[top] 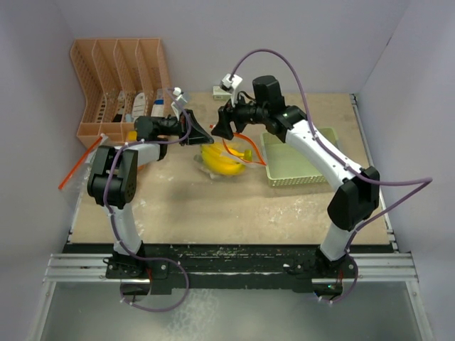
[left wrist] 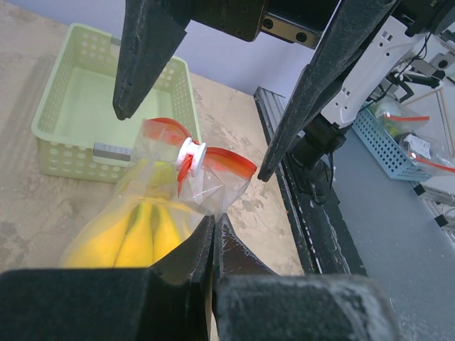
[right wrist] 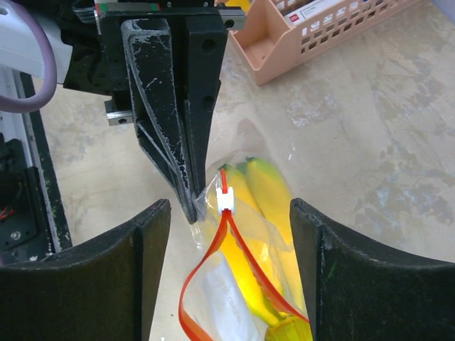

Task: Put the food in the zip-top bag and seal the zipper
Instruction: Place the zipper food storage bag at the center of the board.

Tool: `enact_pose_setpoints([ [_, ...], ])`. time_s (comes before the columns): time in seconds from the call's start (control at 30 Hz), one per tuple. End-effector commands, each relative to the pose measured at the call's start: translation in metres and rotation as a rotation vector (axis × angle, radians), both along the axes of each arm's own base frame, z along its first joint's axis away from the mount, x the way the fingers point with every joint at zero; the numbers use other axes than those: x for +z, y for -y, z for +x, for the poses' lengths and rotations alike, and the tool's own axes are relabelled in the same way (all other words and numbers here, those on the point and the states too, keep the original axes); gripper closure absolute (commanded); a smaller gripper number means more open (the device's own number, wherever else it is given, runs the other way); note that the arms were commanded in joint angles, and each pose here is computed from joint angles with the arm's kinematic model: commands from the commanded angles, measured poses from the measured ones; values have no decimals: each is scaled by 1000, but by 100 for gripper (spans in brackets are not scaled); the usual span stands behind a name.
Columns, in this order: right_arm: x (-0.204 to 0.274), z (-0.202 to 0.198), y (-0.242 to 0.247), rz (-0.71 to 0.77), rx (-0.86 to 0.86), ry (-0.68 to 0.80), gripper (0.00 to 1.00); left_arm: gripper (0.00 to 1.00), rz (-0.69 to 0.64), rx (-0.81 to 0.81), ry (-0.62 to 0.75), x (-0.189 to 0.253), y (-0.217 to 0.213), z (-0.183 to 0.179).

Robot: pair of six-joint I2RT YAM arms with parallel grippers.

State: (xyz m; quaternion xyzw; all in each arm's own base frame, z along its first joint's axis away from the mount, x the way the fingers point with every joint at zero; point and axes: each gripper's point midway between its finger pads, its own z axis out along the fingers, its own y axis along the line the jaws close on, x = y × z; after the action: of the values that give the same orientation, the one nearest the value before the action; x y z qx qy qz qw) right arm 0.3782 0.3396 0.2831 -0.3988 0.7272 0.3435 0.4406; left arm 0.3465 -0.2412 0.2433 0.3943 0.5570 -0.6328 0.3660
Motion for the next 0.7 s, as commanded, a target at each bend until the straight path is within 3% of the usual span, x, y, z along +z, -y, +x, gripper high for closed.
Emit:
enact_pose_setpoints([
  [0.0, 15, -7, -6, 54, 52, -3, 32, 100, -33, 6, 177, 25, -2, -8],
  [0.4, 9, -7, -14, 74, 80, -46, 47, 100, -35, 5, 186, 28, -2, -10],
  [0.6, 8, -7, -13, 71, 69, -47, 72, 100, -35, 5, 184, 28, -2, -9],
  [0.67, 11, -7, -12, 74, 67, -39, 74, 100, -35, 5, 183, 28, -2, -9],
])
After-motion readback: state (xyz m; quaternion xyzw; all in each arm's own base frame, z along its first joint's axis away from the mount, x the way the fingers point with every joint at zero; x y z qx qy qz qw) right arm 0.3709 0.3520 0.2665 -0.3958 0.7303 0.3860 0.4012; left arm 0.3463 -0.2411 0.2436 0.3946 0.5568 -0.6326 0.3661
